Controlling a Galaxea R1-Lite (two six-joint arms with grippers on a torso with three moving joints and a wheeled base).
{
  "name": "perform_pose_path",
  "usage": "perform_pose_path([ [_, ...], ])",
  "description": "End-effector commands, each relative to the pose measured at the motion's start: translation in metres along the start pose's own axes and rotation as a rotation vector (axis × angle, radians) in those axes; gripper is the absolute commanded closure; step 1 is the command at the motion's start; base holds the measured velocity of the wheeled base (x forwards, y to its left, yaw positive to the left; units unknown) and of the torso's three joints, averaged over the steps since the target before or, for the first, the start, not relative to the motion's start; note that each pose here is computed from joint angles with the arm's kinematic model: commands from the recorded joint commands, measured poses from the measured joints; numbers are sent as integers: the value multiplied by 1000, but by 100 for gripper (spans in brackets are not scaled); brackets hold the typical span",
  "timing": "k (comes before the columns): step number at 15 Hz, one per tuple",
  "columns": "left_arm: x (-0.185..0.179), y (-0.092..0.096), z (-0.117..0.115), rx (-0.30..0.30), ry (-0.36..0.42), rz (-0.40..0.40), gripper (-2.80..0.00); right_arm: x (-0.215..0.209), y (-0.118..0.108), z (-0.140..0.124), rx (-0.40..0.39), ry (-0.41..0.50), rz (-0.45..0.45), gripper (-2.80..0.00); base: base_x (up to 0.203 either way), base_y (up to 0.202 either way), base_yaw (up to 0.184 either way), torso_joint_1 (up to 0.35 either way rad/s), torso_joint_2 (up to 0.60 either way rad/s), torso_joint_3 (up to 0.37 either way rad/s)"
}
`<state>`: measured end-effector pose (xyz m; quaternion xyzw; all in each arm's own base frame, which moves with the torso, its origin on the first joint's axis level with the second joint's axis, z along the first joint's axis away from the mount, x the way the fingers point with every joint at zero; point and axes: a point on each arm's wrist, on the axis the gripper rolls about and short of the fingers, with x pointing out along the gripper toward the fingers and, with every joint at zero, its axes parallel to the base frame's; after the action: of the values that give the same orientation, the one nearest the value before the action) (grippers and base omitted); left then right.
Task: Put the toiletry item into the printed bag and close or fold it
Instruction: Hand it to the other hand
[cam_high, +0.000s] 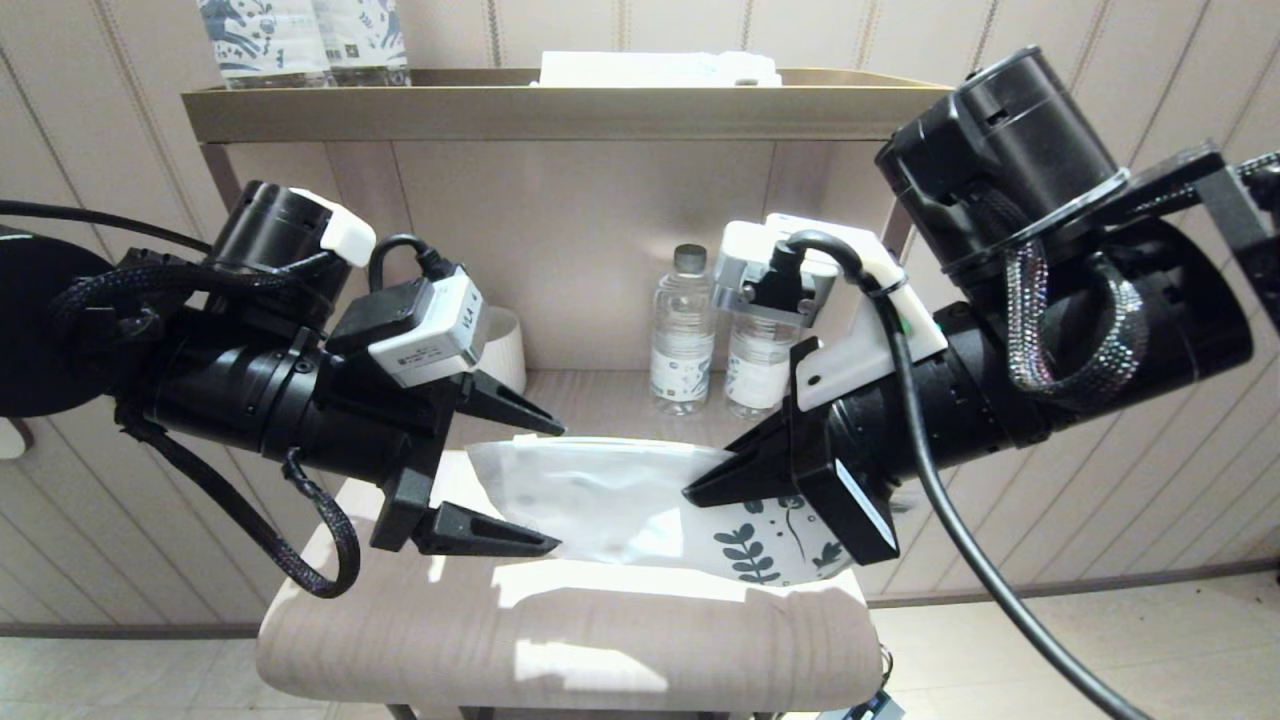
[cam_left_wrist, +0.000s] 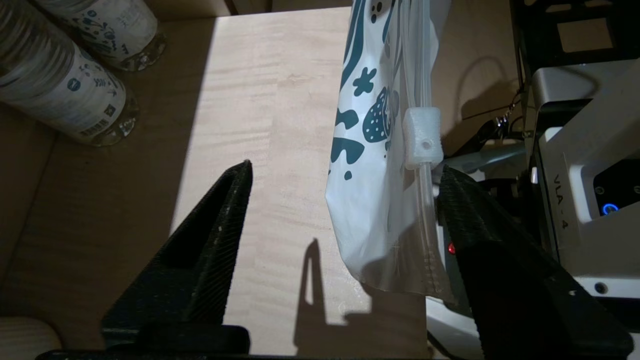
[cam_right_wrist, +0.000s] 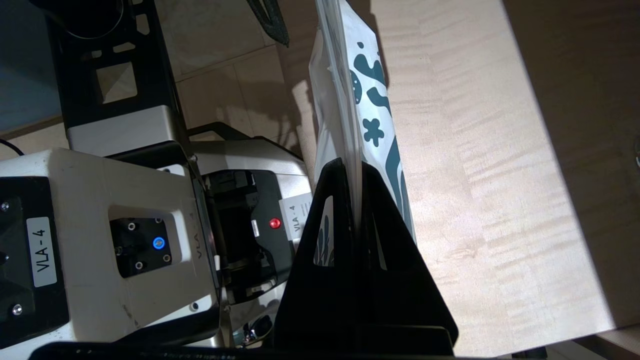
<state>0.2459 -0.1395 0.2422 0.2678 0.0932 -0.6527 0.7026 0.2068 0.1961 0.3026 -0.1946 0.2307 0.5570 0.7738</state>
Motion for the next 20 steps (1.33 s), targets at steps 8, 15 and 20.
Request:
perform_pose_path([
  [8, 2, -2, -1, -10, -10, -25, 0, 1, 0, -1, 0, 3, 5, 0, 0, 0, 0, 0, 0, 0],
  [15, 9, 0, -9, -39, -45, -76, 0, 5, -2, 0, 6, 2, 25, 0, 0, 0, 0, 0, 0, 0],
  [20, 11, 2, -9, -39, -48, -77, 0, 9, -4, 2, 14, -2, 30, 0, 0, 0, 0, 0, 0, 0],
])
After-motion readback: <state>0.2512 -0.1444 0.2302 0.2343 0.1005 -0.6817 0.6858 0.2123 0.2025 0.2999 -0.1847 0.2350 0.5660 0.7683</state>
